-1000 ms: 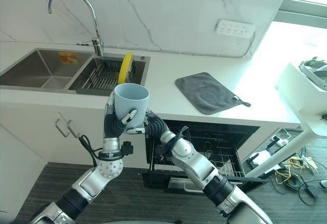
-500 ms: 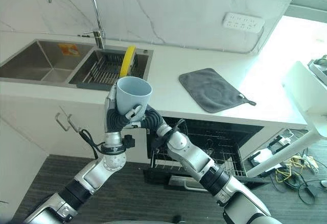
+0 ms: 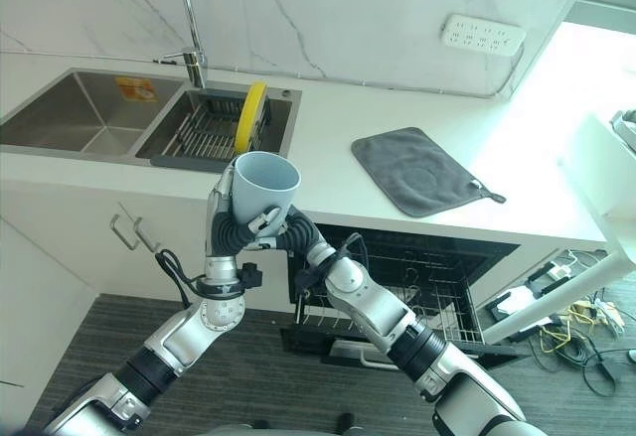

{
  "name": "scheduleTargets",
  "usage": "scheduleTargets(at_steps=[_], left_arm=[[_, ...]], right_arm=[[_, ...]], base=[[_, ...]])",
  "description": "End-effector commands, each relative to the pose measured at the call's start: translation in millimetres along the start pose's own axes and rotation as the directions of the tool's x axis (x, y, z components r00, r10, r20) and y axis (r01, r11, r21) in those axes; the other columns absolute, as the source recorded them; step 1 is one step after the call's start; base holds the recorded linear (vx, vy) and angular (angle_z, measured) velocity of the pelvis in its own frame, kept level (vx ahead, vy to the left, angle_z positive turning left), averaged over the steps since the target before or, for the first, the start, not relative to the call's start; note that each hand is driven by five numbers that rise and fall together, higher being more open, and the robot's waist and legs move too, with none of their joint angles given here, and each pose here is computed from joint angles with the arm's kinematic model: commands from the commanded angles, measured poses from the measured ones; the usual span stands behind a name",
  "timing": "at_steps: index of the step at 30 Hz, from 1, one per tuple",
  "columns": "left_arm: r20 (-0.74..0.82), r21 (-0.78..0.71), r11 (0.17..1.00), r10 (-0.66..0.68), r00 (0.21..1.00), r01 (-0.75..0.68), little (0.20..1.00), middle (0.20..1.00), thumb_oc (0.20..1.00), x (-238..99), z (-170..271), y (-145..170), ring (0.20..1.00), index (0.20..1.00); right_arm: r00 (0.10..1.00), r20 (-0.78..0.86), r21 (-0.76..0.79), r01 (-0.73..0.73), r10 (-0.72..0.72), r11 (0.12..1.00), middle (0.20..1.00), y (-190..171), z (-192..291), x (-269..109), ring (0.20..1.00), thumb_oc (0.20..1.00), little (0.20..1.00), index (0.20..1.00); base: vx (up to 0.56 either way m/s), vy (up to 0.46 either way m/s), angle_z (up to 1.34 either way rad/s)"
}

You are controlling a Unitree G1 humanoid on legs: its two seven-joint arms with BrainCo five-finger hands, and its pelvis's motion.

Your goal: Place the dishes in the dishwasher.

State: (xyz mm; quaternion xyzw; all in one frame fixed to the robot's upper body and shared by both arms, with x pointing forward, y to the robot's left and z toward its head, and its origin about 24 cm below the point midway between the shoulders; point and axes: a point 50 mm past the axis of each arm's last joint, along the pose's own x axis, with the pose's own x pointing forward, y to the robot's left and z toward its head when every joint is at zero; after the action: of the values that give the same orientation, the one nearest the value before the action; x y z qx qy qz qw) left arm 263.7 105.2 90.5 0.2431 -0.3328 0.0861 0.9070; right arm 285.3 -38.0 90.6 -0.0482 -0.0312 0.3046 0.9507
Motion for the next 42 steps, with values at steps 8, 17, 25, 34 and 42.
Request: scheduleTargets(at_steps=[8,17,25,34,42], left_arm=[[0.052,-0.011,0.991,-0.135,0.99,0.136,0.2,0.2,0.2,-15,8,-22,0.2,0.2],[0.007,-0.035,0.991,-0.127,0.992,0.127,0.2,0.2,0.2,-17,5,-21,0.2,0.2],[-0.013,-0.113,0.985,-0.131,0.991,0.129,0.2,0.2,0.2,-17,8,-21,0.2,0.2],[-0.138,-0.21,0.967,-0.178,0.974,0.147,0.2,0.2,0.2,-23,6,-28,0.2,0.2],[-0.279,-0.222,0.971,-0.148,0.949,0.086,0.2,0.2,0.2,-27,-7,-25,0.2,0.2]], right_arm=[[0.955,0.269,-0.006,0.134,-0.128,0.991,1.0,-15,57,19,1.0,1.0,1.0,1.0],[0.933,0.331,-0.109,0.189,-0.143,0.976,1.0,-21,64,17,1.0,1.0,1.0,1.0],[0.932,0.349,-0.178,0.17,-0.099,0.969,1.0,-18,74,17,1.0,1.0,1.0,1.0],[0.879,0.461,-0.332,0.297,-0.121,0.895,1.0,-22,95,18,1.0,1.0,1.0,1.0],[0.872,0.467,-0.36,0.342,-0.15,0.868,1.0,-27,99,18,1.0,1.0,1.0,1.0]], base=[[0.0,0.0,0.0],[0.0,0.0,0.0],[0.0,0.0,0.0],[-0.01,-0.001,0.0],[0.0,0.0,0.0]])
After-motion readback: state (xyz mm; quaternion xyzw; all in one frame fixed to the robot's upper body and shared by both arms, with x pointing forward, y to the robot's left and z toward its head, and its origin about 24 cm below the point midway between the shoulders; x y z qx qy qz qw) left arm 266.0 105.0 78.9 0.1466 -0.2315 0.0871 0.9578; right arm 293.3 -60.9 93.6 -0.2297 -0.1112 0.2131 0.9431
